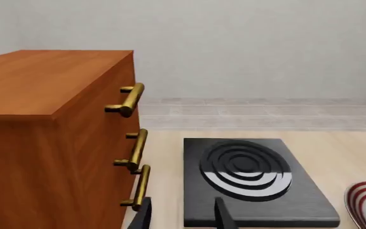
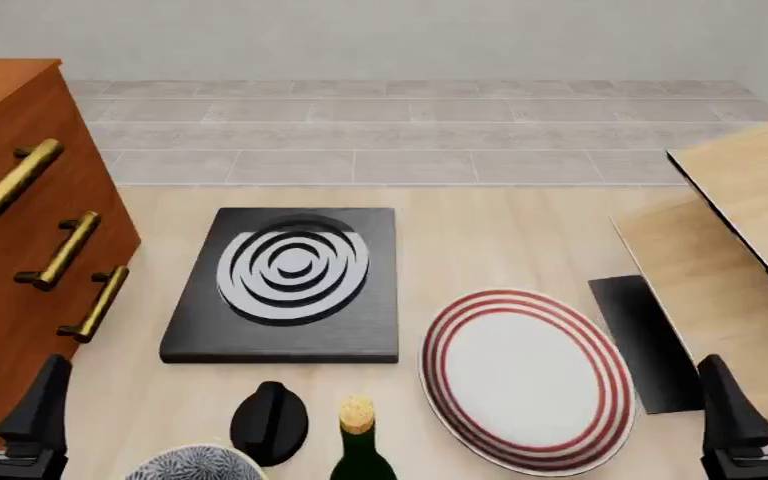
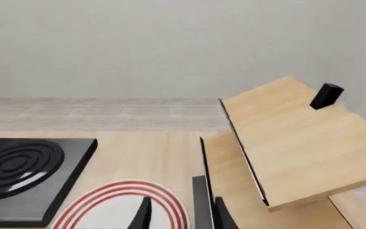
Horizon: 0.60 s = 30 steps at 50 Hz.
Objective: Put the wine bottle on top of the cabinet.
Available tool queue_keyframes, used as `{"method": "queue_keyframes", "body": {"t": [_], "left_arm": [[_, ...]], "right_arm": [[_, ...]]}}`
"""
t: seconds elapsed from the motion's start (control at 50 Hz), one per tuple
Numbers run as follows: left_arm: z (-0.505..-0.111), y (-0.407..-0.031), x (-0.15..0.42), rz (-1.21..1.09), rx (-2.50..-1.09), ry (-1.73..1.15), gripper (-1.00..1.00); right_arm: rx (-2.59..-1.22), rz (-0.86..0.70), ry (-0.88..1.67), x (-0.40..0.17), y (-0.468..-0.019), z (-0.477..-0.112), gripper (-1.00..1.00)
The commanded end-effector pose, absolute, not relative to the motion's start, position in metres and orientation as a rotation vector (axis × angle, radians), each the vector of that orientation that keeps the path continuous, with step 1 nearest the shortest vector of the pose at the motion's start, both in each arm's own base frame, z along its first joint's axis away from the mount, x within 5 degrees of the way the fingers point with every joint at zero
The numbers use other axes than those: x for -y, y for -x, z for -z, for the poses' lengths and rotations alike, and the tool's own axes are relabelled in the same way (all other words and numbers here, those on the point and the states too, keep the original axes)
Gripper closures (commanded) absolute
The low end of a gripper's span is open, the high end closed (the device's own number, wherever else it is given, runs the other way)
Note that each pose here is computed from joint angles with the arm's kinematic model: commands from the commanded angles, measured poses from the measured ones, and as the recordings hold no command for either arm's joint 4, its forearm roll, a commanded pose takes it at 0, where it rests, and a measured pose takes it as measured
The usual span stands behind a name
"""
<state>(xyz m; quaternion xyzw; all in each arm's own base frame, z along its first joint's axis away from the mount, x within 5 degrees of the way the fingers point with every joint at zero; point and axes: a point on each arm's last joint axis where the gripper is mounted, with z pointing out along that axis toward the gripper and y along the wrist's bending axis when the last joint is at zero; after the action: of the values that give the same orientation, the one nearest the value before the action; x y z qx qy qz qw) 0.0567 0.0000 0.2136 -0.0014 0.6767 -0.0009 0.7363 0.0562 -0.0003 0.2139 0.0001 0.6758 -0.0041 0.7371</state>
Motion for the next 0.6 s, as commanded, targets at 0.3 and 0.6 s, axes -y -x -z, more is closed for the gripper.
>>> {"method": "queue_keyframes", "body": {"t": [0.3,0.6], "left_arm": [[-0.22,-0.057,0.002,0.043,-1.48,-0.026,-1.0],[-0.23,-0.053,0.007,0.057,-1.48,-0.137,-1.0]], "right_arm": [[-1.489,0.015,0.017,0.0,-0.056,-0.214,-1.0],[-1.491,0.014,0.017,0.0,-0.057,-0.214,-1.0]]}}
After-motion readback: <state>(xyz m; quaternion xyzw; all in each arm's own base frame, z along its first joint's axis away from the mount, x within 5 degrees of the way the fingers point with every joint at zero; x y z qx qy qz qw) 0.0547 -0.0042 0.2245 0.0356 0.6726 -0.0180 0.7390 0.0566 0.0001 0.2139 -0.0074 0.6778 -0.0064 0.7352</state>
